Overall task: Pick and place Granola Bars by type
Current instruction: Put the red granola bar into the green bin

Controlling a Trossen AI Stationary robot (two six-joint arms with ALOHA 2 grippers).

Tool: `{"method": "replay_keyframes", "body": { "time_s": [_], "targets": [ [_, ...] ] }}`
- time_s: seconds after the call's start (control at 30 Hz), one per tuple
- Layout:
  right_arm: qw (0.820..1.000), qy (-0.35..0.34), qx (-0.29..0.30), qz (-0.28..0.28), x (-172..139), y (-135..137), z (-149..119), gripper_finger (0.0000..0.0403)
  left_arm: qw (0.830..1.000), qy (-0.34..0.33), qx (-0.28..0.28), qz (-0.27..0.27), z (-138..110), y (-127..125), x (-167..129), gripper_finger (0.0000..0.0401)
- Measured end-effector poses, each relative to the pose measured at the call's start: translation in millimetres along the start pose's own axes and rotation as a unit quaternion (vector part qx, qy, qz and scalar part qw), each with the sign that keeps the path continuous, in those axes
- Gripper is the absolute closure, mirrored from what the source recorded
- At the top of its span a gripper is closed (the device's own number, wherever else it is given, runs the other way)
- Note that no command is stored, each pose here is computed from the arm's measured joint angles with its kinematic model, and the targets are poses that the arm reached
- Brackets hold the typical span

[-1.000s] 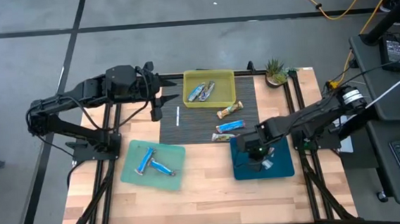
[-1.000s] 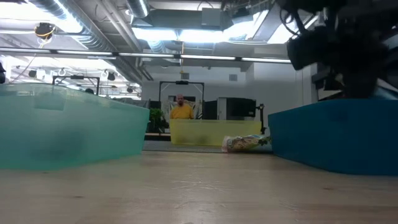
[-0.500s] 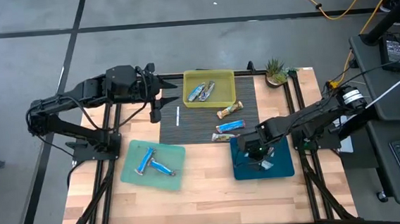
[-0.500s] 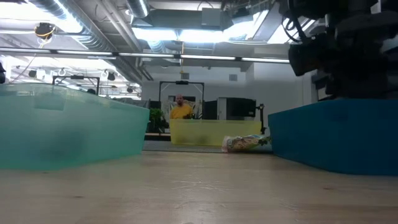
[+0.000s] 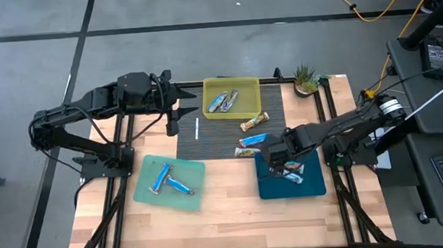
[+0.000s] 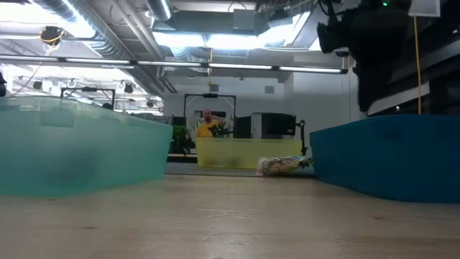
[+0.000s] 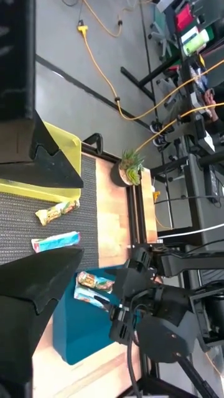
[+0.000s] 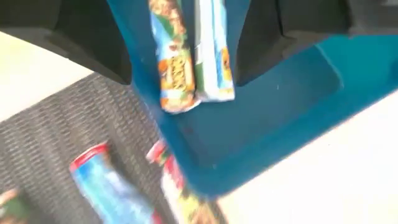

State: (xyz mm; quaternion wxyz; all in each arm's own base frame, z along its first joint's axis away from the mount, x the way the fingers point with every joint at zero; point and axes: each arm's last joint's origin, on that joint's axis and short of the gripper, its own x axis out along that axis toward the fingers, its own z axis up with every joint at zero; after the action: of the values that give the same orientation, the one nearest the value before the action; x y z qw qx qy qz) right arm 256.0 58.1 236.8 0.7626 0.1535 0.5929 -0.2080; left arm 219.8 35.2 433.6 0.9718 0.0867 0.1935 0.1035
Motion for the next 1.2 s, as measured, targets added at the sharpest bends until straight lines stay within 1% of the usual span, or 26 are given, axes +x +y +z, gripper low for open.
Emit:
{"method": "replay_keyframes", "body": {
  "time_s": [0.17,0.27,0.37,0.47,0.63,0.8,0.9,1.1,1.2],
  "targets": [
    [0.999,-0.034,-0.004,0.000,-11.8,3.2,8.6,0.0126,1.000,0.000,-0.008,-0.004,-0.2,-0.2,0.0,0.0247],
    [0.999,-0.047,-0.003,-0.002,-16.2,3.7,11.2,0.0129,1.000,0.014,-0.007,-0.006,-3.1,-0.8,0.3,0.0245],
    [0.998,-0.064,0.000,-0.008,-20.5,3.1,13.1,0.0130,0.999,0.038,-0.009,-0.010,-10.7,-2.9,6.5,0.0245],
    [0.996,-0.085,0.004,-0.015,-26.1,0.2,13.1,0.0131,0.998,0.065,-0.009,-0.015,-21.8,-6.2,18.8,0.0247],
    [0.991,-0.132,0.010,-0.028,-41.0,-7.9,11.7,0.0131,0.993,0.115,0.008,-0.024,-44.7,-12.9,43.0,0.0246],
    [0.983,-0.182,-0.017,-0.022,-60.7,-17.4,8.8,0.0131,0.988,0.151,0.019,-0.035,-65.0,-19.4,71.1,0.0245],
    [0.976,-0.214,-0.030,-0.015,-70.3,-25.6,5.6,0.0131,0.986,0.157,0.019,-0.058,-75.1,-21.2,92.3,0.0250],
    [0.964,-0.265,-0.018,-0.001,-86.0,-47.9,-2.2,0.0131,0.983,0.147,-0.013,-0.111,-90.0,-16.2,136.2,0.0253],
    [0.957,-0.289,-0.021,0.006,-93.7,-57.5,-5.8,0.0131,0.981,0.151,-0.010,-0.124,-100.4,-14.7,156.8,0.0251]
  ]
}}
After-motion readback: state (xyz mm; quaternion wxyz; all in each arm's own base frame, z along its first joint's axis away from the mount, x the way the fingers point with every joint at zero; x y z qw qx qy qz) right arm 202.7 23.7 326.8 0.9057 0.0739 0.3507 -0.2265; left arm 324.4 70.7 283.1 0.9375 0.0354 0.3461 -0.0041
